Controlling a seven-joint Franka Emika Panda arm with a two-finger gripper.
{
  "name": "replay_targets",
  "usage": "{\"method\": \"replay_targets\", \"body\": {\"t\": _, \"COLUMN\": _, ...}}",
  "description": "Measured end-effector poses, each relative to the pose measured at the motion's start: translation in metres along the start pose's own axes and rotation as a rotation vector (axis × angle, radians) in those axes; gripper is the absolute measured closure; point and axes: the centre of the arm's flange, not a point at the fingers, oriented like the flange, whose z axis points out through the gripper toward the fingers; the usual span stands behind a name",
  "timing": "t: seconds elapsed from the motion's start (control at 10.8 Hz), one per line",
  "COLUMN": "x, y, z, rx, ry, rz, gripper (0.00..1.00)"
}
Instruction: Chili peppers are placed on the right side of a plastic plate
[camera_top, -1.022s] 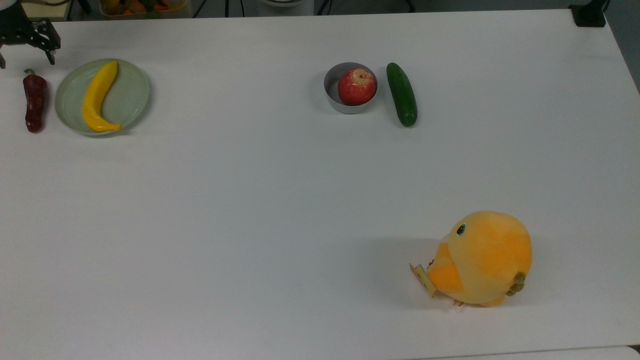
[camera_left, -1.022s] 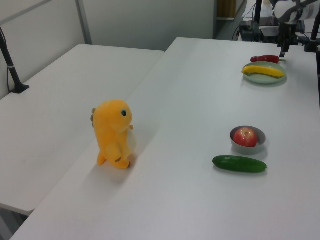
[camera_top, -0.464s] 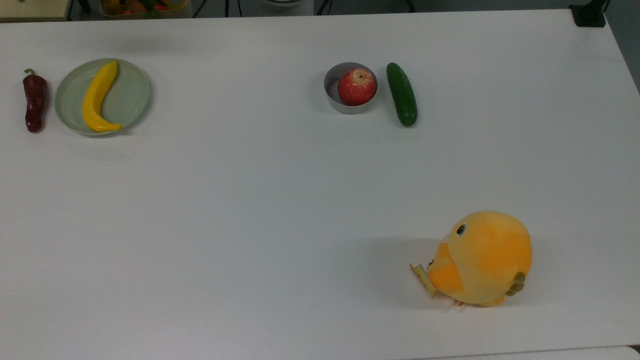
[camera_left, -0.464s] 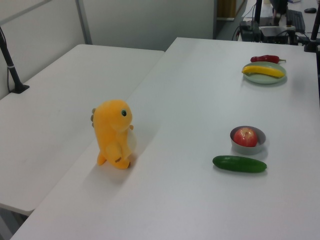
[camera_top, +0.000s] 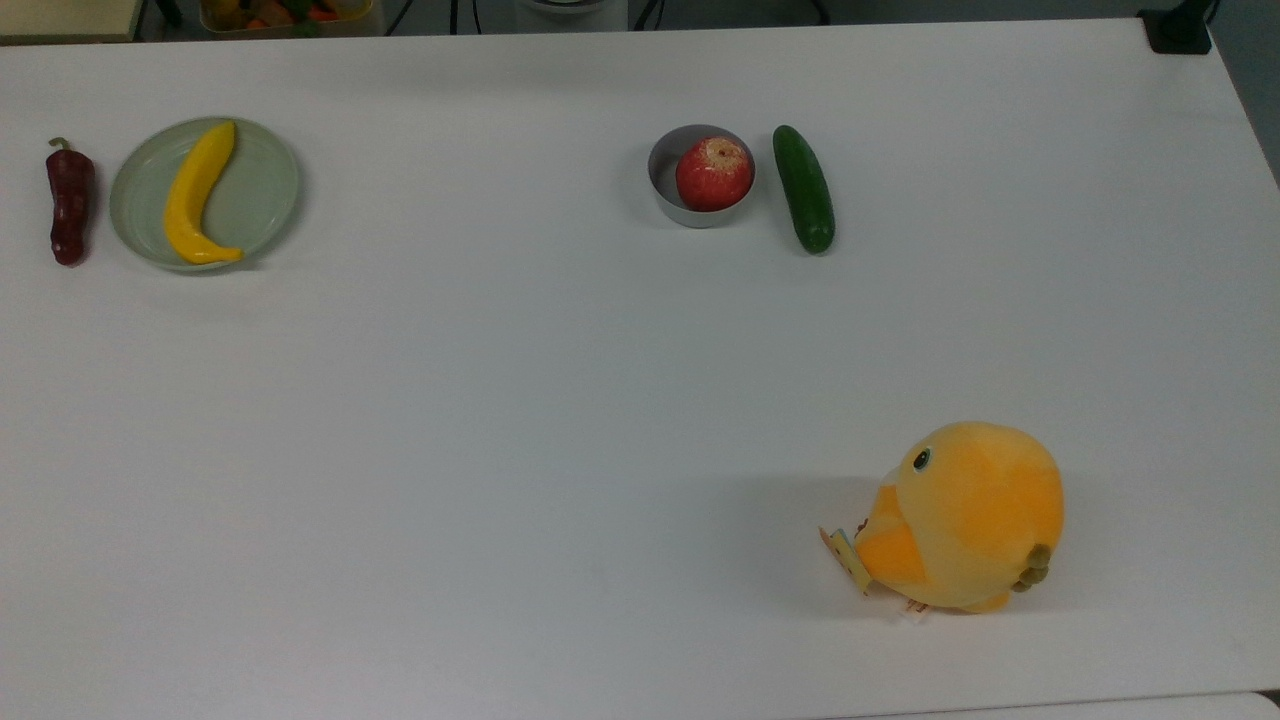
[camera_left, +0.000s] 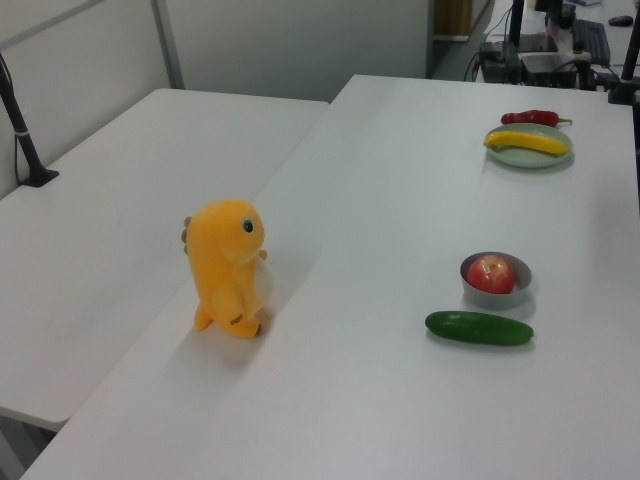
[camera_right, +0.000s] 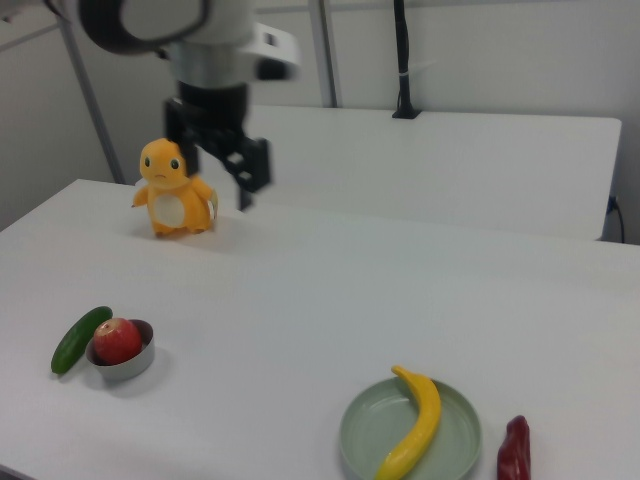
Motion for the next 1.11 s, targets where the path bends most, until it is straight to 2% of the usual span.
{"method": "replay_targets", "body": {"t": 0.09, "x": 0.003, "y": -0.043, "z": 0.008, "rx": -0.008, "ry": -0.016, "rz": 0.005, "gripper": 0.00}}
{"method": "replay_targets", "body": {"t": 0.28, "x": 0.005, "y": -0.122, "z": 0.035, "rx": -0.094, "ry": -0.064, "rz": -0.029, "gripper": 0.00}}
{"method": "replay_targets", "body": {"t": 0.46, "x": 0.003, "y": -0.170, "z": 0.060, "rx": -0.141, "ry": -0.091, "rz": -0.099, "gripper": 0.00}}
{"method": "replay_targets", "body": {"t": 0.65, "x": 0.018, "y": -0.176, "z": 0.076, "rx": -0.155, "ry": -0.042, "rz": -0.126, "gripper": 0.00}}
{"method": "replay_targets", "body": {"t": 0.93, "x": 0.045, "y": -0.154, "z": 0.095, "rx": -0.166, "ry": 0.001, "rz": -0.244, "gripper": 0.00}}
{"method": "replay_targets", "body": {"t": 1.11, "x": 0.048, "y": -0.143, "z": 0.092, "rx": -0.168, "ry": 0.005, "rz": -0.254, "gripper": 0.00}}
